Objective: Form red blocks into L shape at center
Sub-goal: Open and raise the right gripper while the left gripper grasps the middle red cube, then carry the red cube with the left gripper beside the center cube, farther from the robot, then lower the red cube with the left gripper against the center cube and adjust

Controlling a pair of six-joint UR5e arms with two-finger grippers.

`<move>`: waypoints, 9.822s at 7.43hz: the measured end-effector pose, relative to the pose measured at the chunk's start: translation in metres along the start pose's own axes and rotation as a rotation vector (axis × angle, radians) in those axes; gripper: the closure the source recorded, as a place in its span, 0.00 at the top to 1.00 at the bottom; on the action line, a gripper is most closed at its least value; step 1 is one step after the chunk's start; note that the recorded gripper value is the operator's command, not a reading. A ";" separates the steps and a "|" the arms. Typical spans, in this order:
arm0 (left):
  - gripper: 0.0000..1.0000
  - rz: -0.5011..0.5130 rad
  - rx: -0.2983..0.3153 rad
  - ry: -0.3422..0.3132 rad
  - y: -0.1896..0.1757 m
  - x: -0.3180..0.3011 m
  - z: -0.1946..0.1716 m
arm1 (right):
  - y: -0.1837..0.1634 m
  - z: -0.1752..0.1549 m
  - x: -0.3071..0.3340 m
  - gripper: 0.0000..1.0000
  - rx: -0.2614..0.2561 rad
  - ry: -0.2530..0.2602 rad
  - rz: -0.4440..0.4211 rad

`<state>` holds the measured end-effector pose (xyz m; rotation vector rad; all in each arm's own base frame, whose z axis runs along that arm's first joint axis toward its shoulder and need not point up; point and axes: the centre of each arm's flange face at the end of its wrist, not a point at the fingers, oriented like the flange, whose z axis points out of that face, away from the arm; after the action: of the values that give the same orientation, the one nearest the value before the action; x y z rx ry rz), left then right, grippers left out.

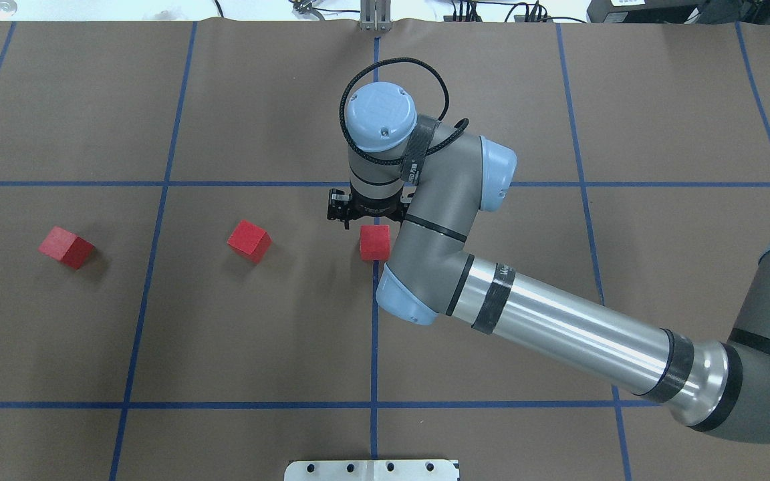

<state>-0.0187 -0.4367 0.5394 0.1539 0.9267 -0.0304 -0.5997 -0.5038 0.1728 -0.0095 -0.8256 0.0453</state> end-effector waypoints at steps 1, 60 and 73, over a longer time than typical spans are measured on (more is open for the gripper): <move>1.00 0.008 0.004 0.020 -0.008 0.030 0.009 | -0.010 -0.022 0.021 0.98 0.003 -0.033 0.015; 0.00 -0.018 -0.052 -0.123 -0.068 0.694 0.305 | -0.032 -0.078 0.346 0.99 0.031 -0.087 0.059; 0.04 -0.011 -0.058 -0.119 -0.061 0.698 0.307 | -0.032 -0.079 0.346 0.99 0.032 -0.087 0.058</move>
<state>0.6384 -0.5141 0.1561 0.0924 0.8087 -0.0227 -0.3065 -0.5199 0.3740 -0.0018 -0.9119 0.1141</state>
